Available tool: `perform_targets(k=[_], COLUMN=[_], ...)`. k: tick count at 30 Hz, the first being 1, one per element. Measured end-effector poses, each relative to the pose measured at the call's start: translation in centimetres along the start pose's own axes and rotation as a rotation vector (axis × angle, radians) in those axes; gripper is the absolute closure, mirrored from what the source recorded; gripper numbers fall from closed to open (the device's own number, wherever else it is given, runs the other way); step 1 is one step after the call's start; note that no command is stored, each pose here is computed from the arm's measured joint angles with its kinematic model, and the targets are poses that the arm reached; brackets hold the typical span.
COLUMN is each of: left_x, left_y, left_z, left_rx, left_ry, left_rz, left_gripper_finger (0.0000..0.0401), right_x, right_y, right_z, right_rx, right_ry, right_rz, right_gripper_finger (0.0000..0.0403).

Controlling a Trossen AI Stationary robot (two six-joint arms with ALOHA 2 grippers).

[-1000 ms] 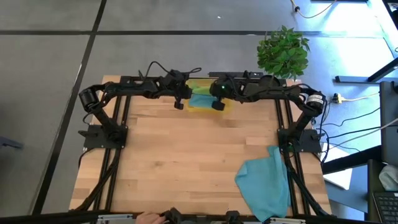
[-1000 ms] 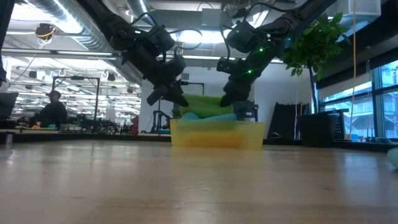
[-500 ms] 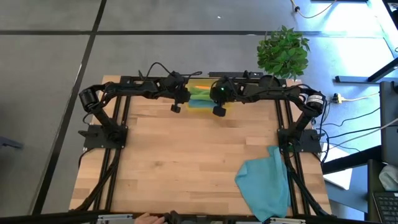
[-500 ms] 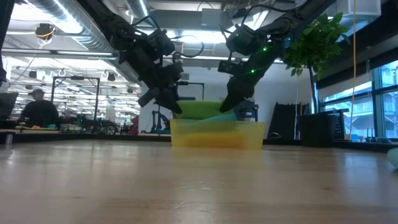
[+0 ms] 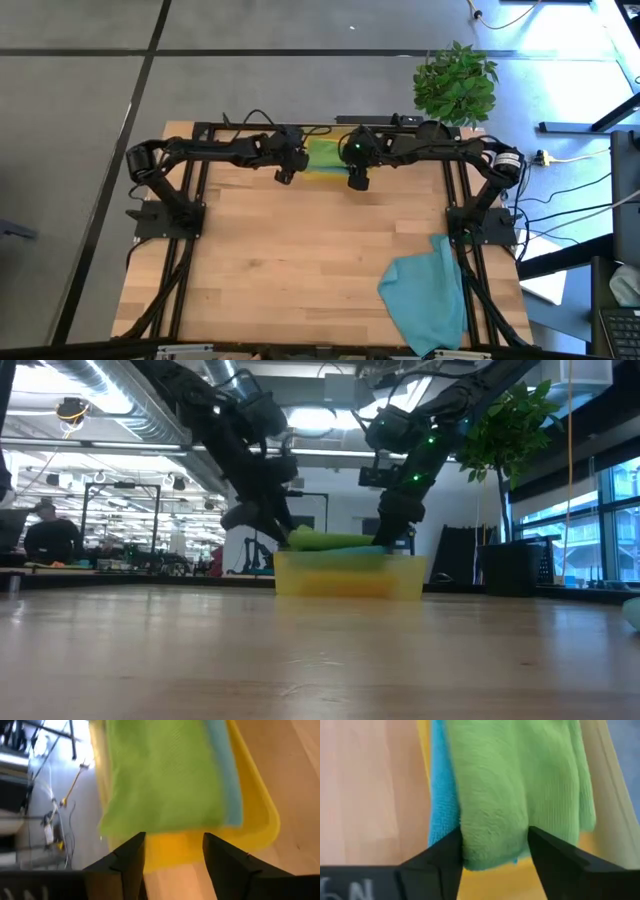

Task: Fold microfiber towels
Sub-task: Put the folded green microfiber cloth into the yellow bin

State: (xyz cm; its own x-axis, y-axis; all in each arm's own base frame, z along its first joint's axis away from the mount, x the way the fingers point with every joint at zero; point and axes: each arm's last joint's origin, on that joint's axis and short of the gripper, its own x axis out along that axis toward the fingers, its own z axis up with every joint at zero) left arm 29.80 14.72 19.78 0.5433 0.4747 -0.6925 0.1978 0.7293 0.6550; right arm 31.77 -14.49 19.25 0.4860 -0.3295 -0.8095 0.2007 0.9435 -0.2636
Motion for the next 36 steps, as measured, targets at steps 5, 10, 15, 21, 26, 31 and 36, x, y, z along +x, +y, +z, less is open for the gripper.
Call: perform_targets(k=[5,10,15,21,26,31,36], left_x=[-2.6,-4.8,-4.3,-1.1,3.6,7.7,8.7], left_y=[0.6,1.7,2.9,4.4,3.6,2.2,1.6], left_z=[0.4,0.8,-0.1,-2.1,-3.1,-3.8,-3.7], left_rx=[-0.072,-0.205,-0.336,-0.509,-0.577,-0.629,-0.668], left_ry=[-0.024,-0.267,-0.459,-0.592,-0.582,-0.535,-0.502], left_rz=[0.021,-0.058,-0.187,-0.264,-0.257,-0.203,-0.157], left_gripper_finger=[0.0206,0.0205,0.0210,0.0211,0.0211,0.0211,0.0211], right_x=[-1.5,-3.5,-3.6,-1.4,-0.1,1.7,4.1], right_y=[0.2,0.5,1.1,1.8,1.2,0.9,1.0], right_z=[-0.1,1.0,1.6,-1.7,-5.7,-7.5,-7.4], right_rx=[-0.012,-0.020,-0.003,0.034,0.175,0.249,0.264], right_ry=[0.032,-0.067,-0.311,-0.637,-0.778,-0.724,-0.665], right_rz=[-0.037,-0.039,0.076,-0.012,-0.088,-0.079,-0.060], right_gripper_finger=[0.0171,0.0190,0.0218,0.0261,0.0294,0.0313,0.0318])
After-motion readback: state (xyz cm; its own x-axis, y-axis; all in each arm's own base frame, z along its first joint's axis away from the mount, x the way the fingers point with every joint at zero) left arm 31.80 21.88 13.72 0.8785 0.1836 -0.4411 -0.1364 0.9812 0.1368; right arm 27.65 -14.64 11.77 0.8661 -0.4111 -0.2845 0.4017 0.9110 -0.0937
